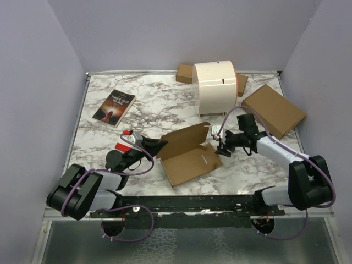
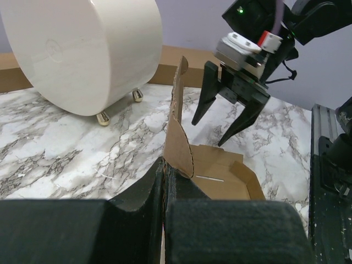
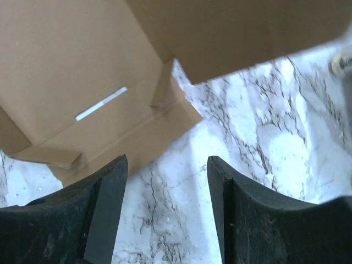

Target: Fold the paper box

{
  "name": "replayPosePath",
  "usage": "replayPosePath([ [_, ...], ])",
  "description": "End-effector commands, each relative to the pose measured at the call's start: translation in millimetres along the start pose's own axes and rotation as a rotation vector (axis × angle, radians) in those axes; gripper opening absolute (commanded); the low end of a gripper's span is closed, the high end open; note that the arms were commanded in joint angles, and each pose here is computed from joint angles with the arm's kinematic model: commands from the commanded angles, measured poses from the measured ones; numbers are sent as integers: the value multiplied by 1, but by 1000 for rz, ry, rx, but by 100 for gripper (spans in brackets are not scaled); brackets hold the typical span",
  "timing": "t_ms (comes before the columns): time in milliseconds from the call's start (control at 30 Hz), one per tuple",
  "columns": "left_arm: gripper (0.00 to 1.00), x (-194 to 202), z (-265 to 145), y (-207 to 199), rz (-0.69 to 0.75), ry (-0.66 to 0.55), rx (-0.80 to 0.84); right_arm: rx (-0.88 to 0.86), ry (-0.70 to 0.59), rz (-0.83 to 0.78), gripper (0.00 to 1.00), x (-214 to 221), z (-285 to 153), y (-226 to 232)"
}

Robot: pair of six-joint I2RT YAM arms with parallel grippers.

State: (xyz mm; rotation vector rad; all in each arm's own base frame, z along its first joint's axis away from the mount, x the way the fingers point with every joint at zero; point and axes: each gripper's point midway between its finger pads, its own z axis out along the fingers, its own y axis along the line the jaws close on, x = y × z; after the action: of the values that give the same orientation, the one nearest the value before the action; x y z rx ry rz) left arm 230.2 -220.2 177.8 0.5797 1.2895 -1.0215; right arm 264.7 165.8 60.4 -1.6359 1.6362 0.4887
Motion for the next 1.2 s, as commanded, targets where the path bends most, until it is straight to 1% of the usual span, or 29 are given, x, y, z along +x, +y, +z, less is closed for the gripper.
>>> replayPosePath([
  [0, 0, -49, 0, -18, 149, -191, 63, 30, -62, 257, 60, -10, -6, -19],
  [100, 0, -50, 1, -18, 149, -195, 63, 22, -96, 388, 59, -17, -12, -26],
  [233, 0, -51, 1, -18, 147, -197, 63, -67, -152, 516, 58, -27, -13, -19],
  [300, 0, -52, 2, -17, 148, -201, 61, -118, -160, 565, 56, -29, -10, -13],
  [467, 0, -53, 2, -16, 148, -203, 55, -165, -82, 672, 52, -10, 1, -7],
  [567, 0, -54, 1, -17, 151, -208, 55, -179, -41, 715, 50, -1, 5, -4],
  [767, 0, -56, 1, -17, 155, -212, 54, -217, -15, 757, 46, 7, 10, 4],
  [933, 0, -56, 1, -17, 156, -214, 53, -191, 29, 773, 44, 18, 13, 2],
  [1100, 0, -56, 1, -17, 155, -213, 56, -213, 33, 784, 44, 20, 15, 5],
  [1167, 0, -56, 1, -17, 154, -213, 56, -232, 28, 787, 40, 20, 17, 7],
])
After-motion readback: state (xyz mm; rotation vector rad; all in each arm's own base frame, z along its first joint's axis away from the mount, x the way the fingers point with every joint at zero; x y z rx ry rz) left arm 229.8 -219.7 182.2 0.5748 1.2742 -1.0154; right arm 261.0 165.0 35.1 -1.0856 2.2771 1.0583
